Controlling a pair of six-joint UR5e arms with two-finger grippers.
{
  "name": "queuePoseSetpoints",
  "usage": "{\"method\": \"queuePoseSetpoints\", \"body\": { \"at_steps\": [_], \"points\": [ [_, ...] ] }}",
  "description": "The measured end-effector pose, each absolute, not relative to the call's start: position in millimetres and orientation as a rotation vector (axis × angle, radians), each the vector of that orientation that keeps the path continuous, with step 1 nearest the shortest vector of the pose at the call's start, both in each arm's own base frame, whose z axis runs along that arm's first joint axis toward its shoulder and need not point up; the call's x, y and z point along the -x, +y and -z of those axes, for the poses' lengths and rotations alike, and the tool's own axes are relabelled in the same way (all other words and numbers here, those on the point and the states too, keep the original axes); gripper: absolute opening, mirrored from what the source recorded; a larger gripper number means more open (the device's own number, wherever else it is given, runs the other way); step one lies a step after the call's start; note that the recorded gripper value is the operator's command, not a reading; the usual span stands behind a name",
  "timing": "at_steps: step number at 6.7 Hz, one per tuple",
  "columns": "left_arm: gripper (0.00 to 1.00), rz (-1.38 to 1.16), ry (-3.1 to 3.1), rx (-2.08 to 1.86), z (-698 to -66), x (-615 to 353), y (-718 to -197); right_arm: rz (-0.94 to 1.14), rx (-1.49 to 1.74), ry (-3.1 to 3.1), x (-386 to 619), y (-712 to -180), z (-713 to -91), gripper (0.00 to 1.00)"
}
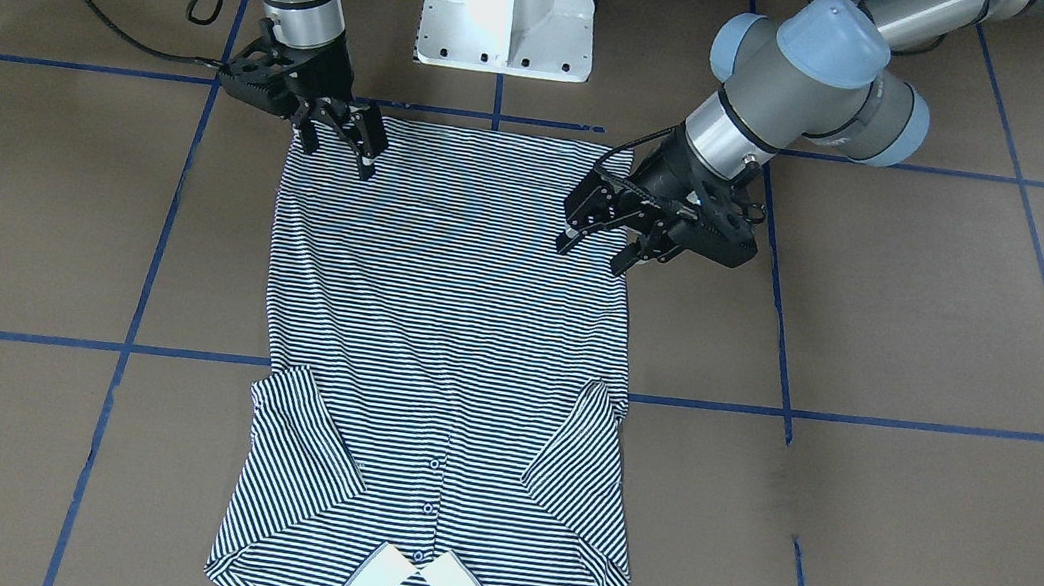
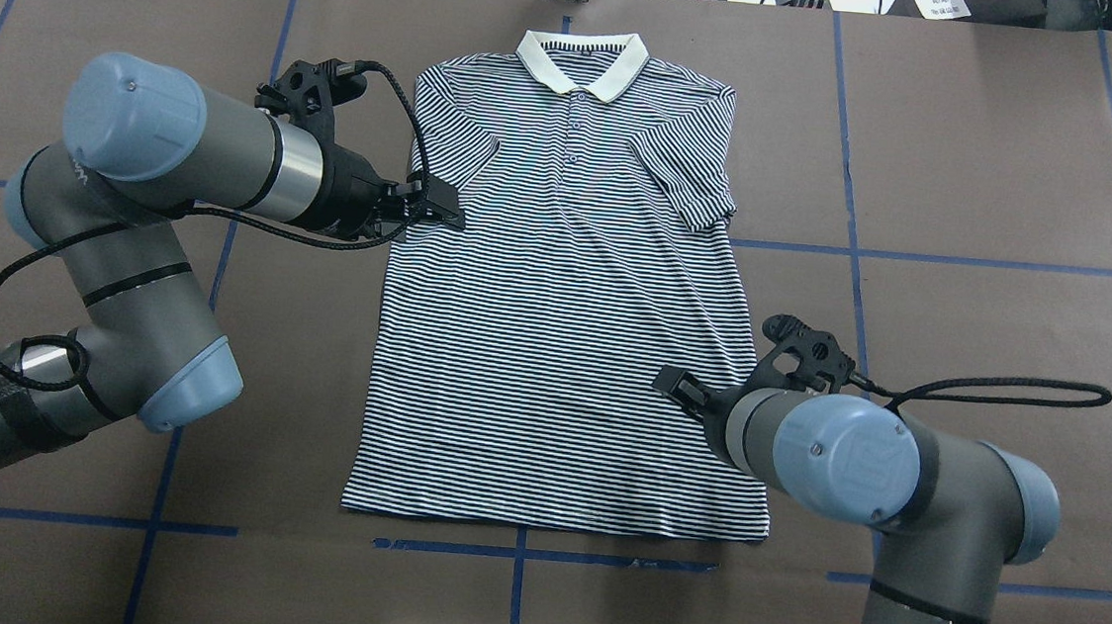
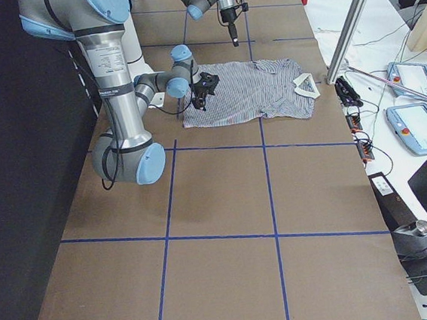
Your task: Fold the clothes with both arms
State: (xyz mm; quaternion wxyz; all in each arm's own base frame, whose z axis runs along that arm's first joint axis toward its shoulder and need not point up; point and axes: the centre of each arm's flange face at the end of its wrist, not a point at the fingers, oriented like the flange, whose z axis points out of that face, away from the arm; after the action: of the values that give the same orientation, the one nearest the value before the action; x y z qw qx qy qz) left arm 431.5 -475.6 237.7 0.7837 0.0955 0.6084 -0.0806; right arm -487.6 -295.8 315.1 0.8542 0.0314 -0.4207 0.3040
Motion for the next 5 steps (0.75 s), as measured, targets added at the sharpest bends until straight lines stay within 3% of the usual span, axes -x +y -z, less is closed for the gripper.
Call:
{"method": "queuePoseSetpoints", "body": {
  "at_steps": [5],
  "points": [
    [0.82,0.179,1.300,-0.197,-247,-434,-476,-0.716,-0.014,-0.724,500,-235,-348,0.81]
  ]
}}
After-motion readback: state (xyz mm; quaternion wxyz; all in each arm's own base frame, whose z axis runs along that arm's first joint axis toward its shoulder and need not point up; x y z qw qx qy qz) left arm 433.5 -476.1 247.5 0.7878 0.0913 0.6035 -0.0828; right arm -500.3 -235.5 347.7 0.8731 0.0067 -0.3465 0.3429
